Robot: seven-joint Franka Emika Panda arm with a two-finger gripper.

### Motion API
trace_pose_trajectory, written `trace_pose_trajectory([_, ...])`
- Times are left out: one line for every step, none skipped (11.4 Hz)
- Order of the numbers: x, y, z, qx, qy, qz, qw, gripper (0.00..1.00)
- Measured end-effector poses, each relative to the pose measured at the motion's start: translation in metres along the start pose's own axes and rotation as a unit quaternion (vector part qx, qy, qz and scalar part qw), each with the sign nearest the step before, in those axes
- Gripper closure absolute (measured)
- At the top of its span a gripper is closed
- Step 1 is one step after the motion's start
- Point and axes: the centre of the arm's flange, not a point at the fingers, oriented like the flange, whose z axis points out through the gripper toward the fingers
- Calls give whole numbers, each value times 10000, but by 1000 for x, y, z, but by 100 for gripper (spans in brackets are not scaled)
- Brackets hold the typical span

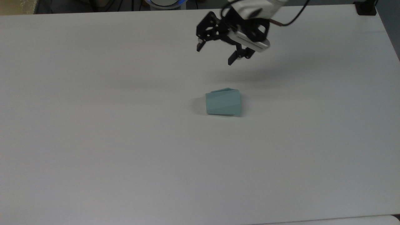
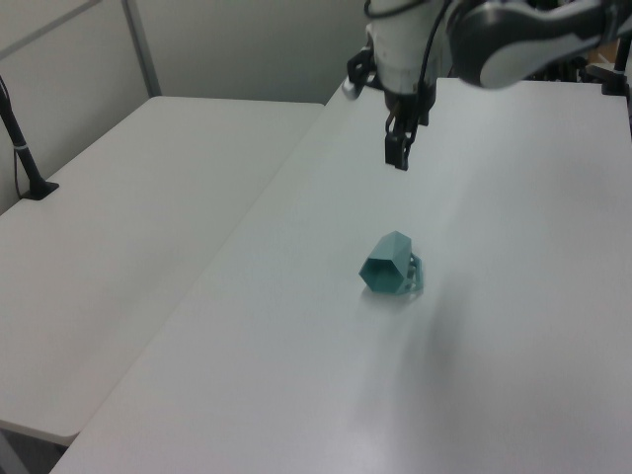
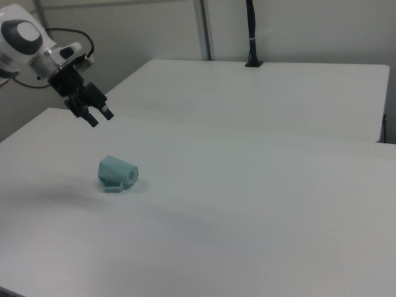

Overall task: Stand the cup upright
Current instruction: 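Move the gripper down toward the open rim of the teal cup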

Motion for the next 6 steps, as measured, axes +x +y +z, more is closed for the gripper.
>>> trace_pose_trajectory([-3, -25, 5, -318, 179, -90, 9993, 0])
trace_pose_trajectory([-8, -47, 9, -589, 343, -193, 9975, 0])
trace_pose_trajectory([-15, -72, 13, -798, 483, -322, 9951, 0])
trace_pose_trajectory([-21, -86, 14, -870, 549, -400, 9939, 0])
trace_pose_trajectory([-26, -97, 12, -889, 594, -476, 9931, 0])
trace_pose_trajectory([-29, -102, 9, -885, 619, -518, 9928, 0])
